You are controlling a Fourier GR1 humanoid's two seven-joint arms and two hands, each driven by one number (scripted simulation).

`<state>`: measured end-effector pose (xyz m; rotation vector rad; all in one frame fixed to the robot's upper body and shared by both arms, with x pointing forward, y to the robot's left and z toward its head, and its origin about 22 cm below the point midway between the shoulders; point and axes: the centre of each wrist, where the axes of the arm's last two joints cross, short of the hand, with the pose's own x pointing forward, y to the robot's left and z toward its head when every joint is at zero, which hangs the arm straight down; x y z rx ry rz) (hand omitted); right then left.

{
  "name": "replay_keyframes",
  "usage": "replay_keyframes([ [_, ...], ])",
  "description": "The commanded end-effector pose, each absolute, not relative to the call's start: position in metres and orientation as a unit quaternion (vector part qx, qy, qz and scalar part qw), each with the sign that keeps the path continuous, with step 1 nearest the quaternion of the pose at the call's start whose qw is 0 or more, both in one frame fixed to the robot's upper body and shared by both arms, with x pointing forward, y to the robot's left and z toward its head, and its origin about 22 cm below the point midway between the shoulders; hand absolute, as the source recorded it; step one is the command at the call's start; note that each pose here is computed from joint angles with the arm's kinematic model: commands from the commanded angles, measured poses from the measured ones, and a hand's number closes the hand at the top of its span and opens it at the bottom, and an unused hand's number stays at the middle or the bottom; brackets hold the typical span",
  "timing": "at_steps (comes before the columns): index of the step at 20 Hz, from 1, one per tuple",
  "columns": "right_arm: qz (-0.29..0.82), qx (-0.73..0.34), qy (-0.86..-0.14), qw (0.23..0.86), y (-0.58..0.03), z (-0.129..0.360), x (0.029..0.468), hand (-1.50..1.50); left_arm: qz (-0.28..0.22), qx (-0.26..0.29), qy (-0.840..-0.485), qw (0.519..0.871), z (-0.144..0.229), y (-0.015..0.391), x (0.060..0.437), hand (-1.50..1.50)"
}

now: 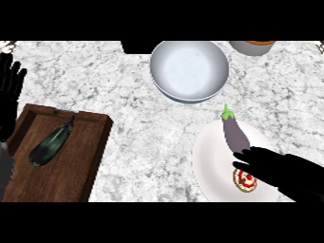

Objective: Pick the cupcake from the plate and place it in the bowl

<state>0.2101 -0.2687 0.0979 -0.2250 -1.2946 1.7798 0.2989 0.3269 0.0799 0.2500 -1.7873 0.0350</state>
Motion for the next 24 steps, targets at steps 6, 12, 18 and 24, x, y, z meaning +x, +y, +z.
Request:
replay_keyframes([
  [6,0.726,-0.073,-0.529,0.432,-0.270,0.080,0.210,-1.50,0.007,0.111,-0.777,0.620,0.092,0.346,0.286,0.00],
  [12,0.729,-0.088,-0.515,0.441,-0.251,0.068,0.217,-1.50,0.013,0.105,-0.780,0.617,0.080,0.309,0.302,0.00],
  [18,0.737,-0.091,-0.504,0.442,-0.242,0.051,0.230,-1.50,0.014,0.106,-0.775,0.623,0.079,0.328,0.280,0.00],
  [24,0.734,-0.103,-0.483,0.466,-0.249,0.025,0.226,-1.50,0.010,0.102,-0.775,0.624,0.085,0.335,0.295,0.00],
])
